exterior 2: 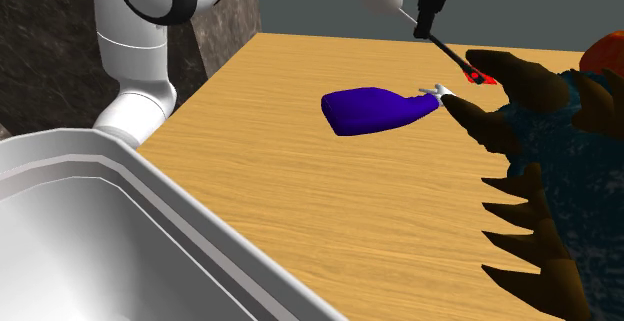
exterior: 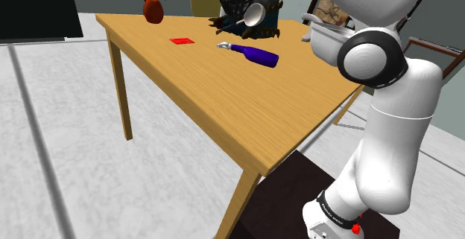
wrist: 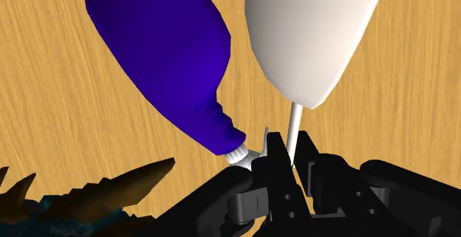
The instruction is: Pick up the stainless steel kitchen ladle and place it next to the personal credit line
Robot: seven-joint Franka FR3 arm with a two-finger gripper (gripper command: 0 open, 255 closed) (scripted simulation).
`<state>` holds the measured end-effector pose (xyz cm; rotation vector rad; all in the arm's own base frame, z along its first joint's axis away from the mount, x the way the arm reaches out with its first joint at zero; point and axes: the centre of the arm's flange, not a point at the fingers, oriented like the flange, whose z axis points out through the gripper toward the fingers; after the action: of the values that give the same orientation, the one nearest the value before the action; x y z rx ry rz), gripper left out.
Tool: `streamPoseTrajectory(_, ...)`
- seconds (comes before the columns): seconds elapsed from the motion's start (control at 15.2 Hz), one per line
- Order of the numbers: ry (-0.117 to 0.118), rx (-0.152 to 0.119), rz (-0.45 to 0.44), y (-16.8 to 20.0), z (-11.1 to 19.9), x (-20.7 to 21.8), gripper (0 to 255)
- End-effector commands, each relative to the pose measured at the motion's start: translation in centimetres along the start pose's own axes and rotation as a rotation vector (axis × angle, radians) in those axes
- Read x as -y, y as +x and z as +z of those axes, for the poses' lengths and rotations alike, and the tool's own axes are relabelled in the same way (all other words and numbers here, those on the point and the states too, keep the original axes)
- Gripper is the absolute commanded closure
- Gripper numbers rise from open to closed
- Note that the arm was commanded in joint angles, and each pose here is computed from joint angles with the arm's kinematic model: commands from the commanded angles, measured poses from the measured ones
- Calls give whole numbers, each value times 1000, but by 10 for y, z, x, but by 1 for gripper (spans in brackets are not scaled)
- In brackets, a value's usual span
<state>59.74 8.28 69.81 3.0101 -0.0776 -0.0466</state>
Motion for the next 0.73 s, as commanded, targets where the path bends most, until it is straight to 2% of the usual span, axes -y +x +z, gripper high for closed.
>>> streamPoseTrajectory(0.0,0,-1,0,1,10,2,255)
streamPoseTrajectory(0.66,0,-1,0,3,62,9,255)
